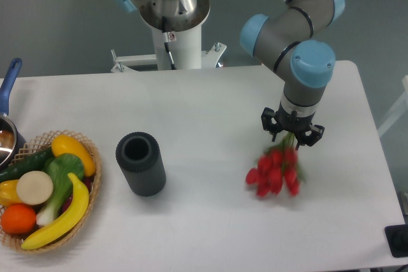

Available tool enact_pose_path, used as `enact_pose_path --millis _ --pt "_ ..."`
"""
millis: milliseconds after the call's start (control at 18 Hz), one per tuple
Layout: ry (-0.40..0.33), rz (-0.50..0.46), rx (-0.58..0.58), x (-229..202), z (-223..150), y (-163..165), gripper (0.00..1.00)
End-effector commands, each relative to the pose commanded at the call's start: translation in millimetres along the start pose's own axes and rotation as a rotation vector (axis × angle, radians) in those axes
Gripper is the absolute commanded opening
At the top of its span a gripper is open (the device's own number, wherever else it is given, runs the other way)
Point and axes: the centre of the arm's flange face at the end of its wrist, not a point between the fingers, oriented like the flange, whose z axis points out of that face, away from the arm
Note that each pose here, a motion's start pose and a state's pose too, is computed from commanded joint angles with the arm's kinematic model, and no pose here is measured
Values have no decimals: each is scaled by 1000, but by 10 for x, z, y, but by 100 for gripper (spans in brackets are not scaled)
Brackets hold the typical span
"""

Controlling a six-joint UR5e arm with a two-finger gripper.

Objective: Place the flowers on the table

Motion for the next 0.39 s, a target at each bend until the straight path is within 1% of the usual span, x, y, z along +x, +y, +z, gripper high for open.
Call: enact_pose_path --millis 167,389 --pt "-48 9 -19 21 47 42 100" --pt "-61 13 -14 26 9 26 100"
